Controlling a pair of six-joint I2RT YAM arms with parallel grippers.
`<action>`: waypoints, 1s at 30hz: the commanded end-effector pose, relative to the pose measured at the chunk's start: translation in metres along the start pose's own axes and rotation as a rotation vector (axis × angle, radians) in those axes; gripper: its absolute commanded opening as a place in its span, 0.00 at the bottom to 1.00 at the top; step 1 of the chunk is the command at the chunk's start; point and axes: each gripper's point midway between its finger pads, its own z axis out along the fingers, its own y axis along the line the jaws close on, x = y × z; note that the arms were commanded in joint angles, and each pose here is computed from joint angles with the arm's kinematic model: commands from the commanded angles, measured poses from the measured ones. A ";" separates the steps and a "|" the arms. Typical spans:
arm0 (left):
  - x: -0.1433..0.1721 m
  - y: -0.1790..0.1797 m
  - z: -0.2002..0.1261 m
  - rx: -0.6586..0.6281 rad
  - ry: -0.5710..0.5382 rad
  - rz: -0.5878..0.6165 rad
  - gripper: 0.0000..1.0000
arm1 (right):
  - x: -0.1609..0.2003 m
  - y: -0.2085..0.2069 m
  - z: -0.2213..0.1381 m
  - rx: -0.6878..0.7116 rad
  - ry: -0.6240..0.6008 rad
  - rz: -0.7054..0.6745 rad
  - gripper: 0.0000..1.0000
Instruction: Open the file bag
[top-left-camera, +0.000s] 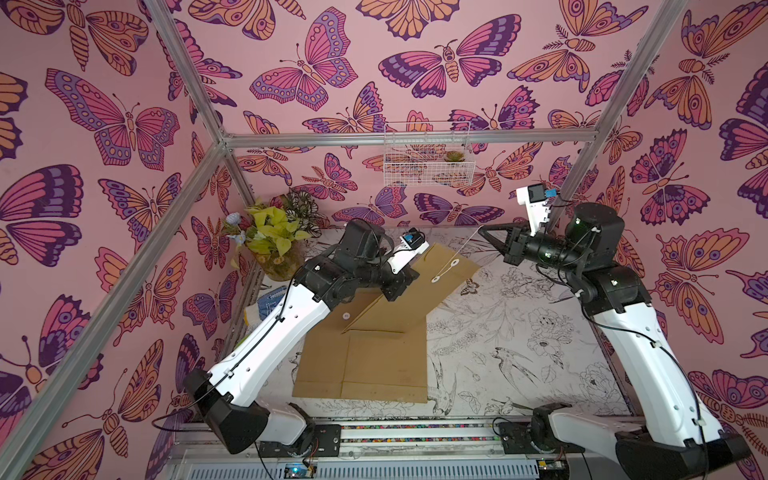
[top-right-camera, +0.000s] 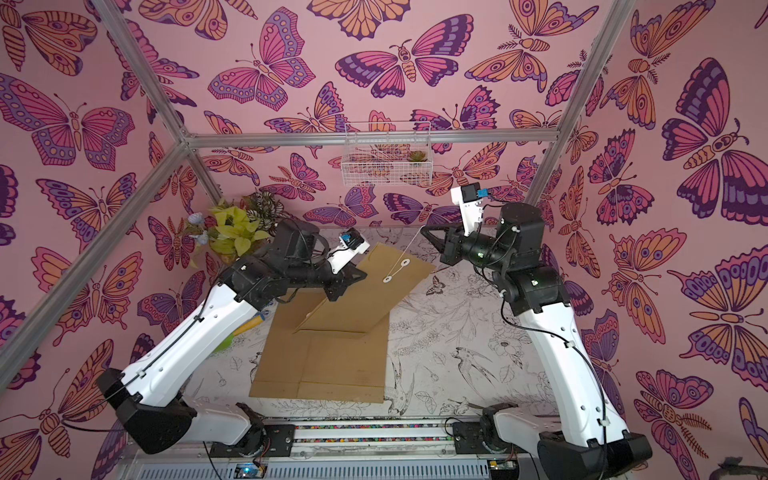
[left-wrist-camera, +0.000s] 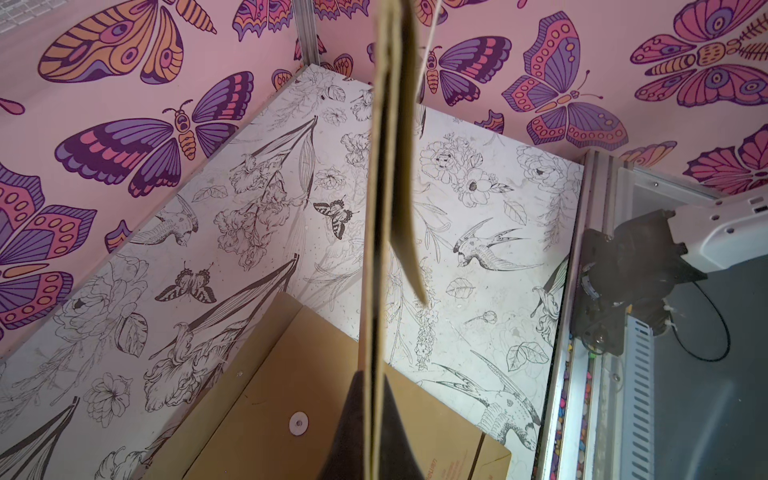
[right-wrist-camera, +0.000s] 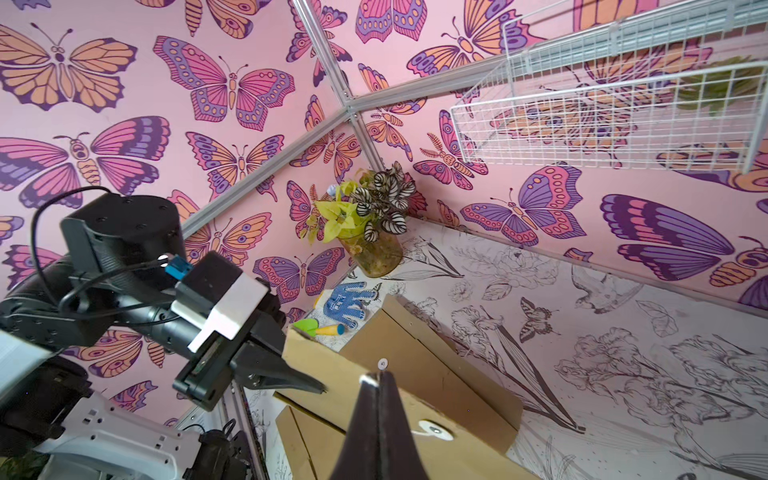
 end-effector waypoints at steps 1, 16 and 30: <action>-0.020 0.004 -0.005 -0.029 -0.078 -0.022 0.00 | -0.020 0.025 -0.007 -0.096 -0.052 -0.032 0.00; -0.083 0.034 -0.004 -0.115 -0.497 -0.190 0.00 | -0.033 0.041 -0.007 -0.186 -0.070 -0.001 0.00; -0.112 0.076 0.008 -0.074 -0.790 -0.409 0.00 | -0.014 0.015 0.026 -0.167 -0.027 0.174 0.00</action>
